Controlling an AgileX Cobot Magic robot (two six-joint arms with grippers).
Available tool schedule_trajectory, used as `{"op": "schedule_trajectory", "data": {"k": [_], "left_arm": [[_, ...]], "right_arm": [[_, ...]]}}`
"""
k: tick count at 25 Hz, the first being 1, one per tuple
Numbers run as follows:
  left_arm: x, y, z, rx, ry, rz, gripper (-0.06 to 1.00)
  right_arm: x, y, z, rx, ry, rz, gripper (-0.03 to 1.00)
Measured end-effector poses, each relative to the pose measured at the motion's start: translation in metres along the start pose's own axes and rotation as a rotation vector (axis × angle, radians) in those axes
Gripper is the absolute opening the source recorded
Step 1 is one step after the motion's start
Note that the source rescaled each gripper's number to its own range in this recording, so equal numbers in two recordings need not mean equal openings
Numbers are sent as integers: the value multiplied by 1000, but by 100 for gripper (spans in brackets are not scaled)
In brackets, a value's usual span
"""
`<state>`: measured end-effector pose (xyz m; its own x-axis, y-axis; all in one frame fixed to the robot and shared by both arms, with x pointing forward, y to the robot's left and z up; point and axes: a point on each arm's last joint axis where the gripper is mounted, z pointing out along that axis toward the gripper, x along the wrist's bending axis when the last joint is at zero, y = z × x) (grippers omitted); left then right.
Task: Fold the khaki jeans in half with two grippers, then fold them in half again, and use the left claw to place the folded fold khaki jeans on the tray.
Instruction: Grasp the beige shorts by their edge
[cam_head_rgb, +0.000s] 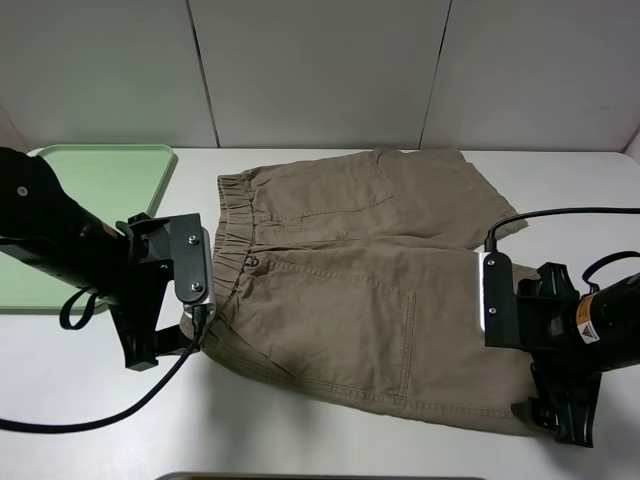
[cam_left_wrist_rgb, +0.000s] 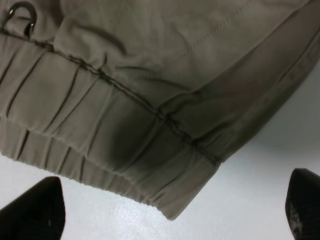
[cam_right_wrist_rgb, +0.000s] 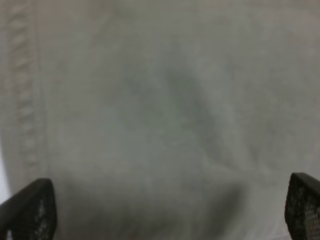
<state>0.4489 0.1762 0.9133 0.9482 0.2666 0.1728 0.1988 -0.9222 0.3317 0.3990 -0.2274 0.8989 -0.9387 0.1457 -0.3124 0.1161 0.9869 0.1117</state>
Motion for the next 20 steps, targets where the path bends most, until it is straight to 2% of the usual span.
{"op": "schedule_trajectory", "data": {"k": [9,16,20], "left_arm": [[0,0,0,-3,1,-8,87],[2,1,0,-12,23,-9,87],[2,1,0,-12,23,-9,87]], "right_arm": [[0,-1,5,15,8,86,100],[18,16,3,12,53,-48,100],[31,8,6,35,89,-70,100]]}}
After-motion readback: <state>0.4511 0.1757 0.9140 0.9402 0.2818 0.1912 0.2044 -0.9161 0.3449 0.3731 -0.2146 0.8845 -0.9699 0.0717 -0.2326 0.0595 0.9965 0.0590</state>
